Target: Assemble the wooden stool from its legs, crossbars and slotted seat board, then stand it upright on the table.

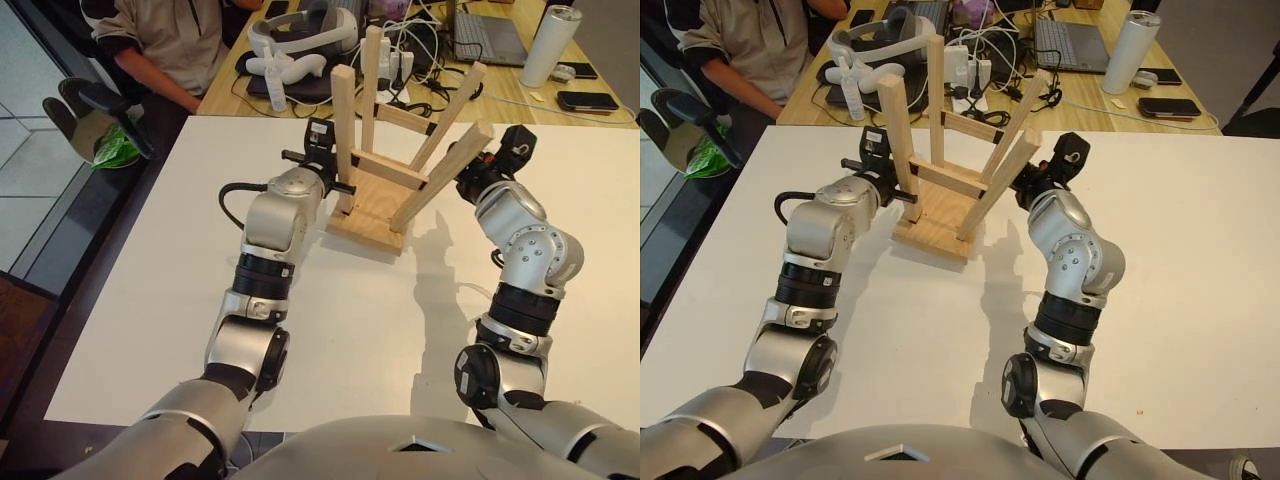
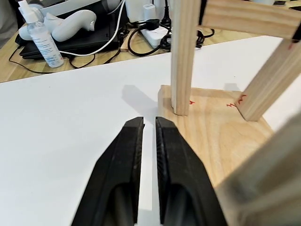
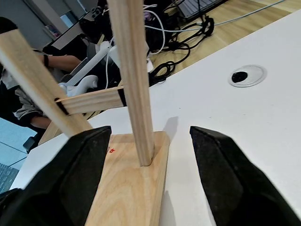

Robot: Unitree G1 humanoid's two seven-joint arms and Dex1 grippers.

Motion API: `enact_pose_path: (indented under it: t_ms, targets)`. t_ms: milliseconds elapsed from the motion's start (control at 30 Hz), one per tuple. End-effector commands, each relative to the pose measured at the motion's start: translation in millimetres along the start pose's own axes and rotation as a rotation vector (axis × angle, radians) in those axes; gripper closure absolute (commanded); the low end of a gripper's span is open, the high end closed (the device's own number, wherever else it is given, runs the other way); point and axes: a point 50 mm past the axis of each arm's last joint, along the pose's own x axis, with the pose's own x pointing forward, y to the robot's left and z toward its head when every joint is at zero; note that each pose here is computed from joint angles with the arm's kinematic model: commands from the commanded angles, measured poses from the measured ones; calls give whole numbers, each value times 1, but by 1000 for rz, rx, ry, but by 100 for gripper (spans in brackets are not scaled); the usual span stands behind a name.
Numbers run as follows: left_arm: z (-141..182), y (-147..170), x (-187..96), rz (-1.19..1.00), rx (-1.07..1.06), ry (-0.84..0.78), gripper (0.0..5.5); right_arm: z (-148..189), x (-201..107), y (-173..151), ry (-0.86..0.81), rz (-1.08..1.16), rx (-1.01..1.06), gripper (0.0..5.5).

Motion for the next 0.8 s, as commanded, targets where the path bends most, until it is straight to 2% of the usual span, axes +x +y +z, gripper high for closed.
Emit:
enact_pose_path:
  t_ms: [33,133,233,633,800]
  targets:
    - [0,-59,-15,-314,94,16,501,2,0,51,14,215,-4,236]
    - [-9,-38,-19,-254,120,51,501,2,1,46,10,191,-14,236]
    - [-10,-31,-21,-228,109,57,501,1,1,44,12,182,-23,236]
    - [-3,-42,-18,-230,65,38,501,0,2,42,19,179,-37,236]
    - [-11,-44,-18,-188,-111,70,501,-1,2,38,24,164,-27,236]
